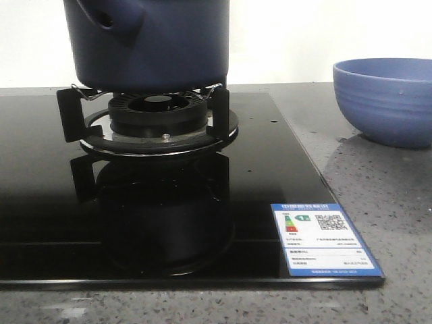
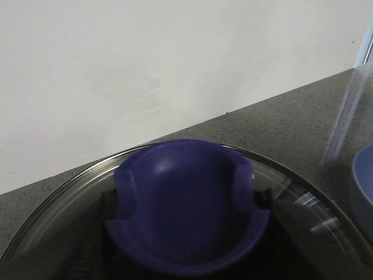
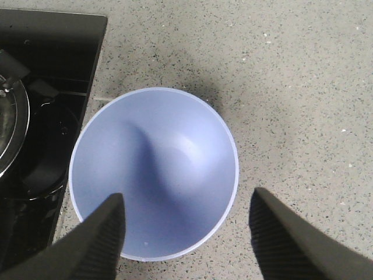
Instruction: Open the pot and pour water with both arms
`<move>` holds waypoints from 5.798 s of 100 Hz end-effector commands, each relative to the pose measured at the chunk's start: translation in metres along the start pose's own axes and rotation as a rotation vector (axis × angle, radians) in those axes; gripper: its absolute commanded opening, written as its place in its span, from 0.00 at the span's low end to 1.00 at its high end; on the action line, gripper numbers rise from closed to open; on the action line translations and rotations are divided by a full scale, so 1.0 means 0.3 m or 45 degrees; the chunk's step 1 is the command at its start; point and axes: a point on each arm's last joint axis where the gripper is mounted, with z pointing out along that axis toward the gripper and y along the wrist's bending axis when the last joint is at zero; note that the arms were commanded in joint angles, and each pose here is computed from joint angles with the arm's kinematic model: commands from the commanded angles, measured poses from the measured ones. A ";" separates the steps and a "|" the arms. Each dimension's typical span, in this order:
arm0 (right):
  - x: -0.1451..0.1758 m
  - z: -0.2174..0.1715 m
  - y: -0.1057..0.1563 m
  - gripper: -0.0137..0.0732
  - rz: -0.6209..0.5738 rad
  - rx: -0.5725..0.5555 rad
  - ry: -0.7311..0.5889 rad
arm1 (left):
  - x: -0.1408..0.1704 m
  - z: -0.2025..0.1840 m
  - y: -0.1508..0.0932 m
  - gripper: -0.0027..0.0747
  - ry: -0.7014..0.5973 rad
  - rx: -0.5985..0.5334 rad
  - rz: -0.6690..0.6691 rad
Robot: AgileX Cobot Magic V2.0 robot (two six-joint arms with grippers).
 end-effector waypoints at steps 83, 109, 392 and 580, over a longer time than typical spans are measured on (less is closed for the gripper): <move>-0.073 -0.121 0.147 0.08 0.013 -0.447 -0.673 | -0.314 -0.551 0.137 0.16 -0.570 -0.241 -0.019; 0.067 -0.141 0.198 0.09 -0.174 -0.337 -0.967 | -0.225 -0.663 0.193 0.01 -0.549 -0.433 -0.005; 0.704 0.001 0.154 0.09 -0.173 -0.090 -1.094 | 0.678 -0.797 0.116 0.01 -0.335 -0.657 -0.288; 0.966 0.187 0.058 0.09 -0.104 0.255 -1.073 | 0.678 -0.796 0.116 0.01 -0.335 -0.657 -0.288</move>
